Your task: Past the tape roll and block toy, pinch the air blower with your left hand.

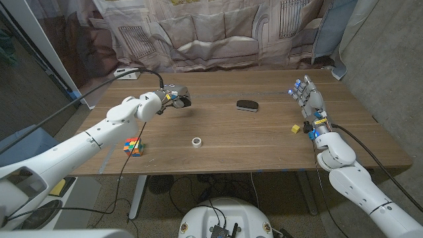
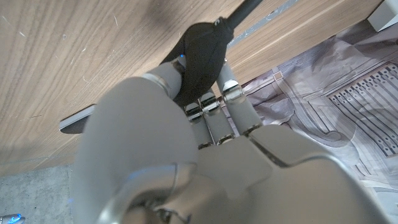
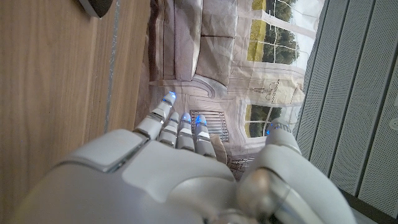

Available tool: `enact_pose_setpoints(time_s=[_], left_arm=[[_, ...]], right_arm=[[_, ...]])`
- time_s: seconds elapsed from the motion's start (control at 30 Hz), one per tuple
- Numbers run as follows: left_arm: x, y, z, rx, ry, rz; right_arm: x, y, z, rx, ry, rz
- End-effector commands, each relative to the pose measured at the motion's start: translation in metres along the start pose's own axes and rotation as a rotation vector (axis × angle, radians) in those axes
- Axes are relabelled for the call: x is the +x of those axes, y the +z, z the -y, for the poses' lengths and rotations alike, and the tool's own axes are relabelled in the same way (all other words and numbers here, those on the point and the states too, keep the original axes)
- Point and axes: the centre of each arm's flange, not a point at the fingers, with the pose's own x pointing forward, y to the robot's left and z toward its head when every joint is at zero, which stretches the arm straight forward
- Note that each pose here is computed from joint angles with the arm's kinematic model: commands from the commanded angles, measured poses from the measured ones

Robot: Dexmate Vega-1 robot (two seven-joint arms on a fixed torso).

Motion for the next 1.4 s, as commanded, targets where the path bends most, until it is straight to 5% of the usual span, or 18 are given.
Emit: enact_pose_setpoints(time_s=[0.03, 1.4], left_arm=[[-0.0003, 0.0036, 0.0003, -0.006, 0.021, -0.003], [-0.0047, 0.0018, -0.0021, 0.042, 0.030, -0.008]], right_arm=[[-0.0047, 0.0006, -0.0002, 0.000, -0.008, -0.001], [-0.0016, 0.0020, 0.0003, -0.006, 0.003, 0.006]])
